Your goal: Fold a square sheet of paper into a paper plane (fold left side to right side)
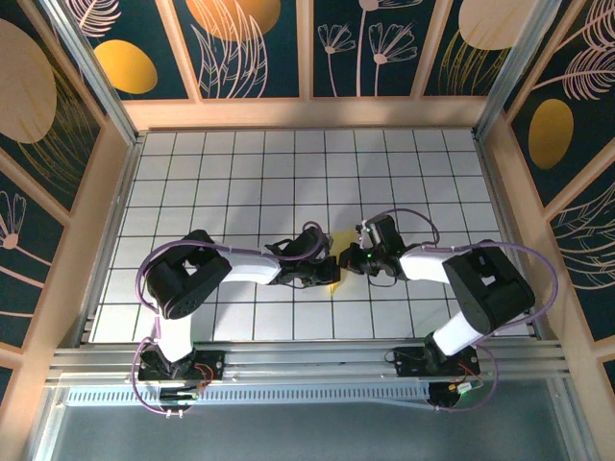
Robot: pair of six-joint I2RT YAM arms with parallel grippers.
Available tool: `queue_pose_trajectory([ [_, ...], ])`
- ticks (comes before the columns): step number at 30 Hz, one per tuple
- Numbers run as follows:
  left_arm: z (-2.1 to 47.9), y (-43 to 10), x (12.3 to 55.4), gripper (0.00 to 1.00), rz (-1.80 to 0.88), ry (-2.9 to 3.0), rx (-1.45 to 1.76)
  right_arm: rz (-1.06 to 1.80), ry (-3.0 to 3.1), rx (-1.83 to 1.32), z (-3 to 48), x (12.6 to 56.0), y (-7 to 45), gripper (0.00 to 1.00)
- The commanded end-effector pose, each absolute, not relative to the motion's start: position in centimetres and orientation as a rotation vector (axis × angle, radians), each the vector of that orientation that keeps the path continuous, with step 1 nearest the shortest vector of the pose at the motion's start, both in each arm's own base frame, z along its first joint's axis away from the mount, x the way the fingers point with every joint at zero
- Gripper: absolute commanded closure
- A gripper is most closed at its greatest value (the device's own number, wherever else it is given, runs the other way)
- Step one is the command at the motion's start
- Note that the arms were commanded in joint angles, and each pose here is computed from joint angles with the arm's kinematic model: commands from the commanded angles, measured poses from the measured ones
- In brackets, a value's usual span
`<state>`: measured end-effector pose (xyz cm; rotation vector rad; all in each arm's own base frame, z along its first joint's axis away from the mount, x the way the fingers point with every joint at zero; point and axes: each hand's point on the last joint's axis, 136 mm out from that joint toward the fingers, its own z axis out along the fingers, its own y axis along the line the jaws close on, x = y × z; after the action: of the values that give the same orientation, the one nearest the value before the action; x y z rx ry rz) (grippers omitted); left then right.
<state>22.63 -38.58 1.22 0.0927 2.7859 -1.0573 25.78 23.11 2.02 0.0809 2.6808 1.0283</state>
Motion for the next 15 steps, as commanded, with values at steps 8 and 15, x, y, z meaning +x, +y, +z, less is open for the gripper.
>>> queue_pose_trajectory([
  [8, -4.6, -33.9, 20.8, 1.0, -0.726, 2.972, 0.034, 0.885, 2.703, 0.086, 0.5, 27.0, 21.6, 1.0],
  [15, -5.0, -33.5, 20.3, 1.0, -0.725, 2.988, 0.028, 0.837, 2.688, 0.092, 0.5, 28.8, 20.5, 1.0],
])
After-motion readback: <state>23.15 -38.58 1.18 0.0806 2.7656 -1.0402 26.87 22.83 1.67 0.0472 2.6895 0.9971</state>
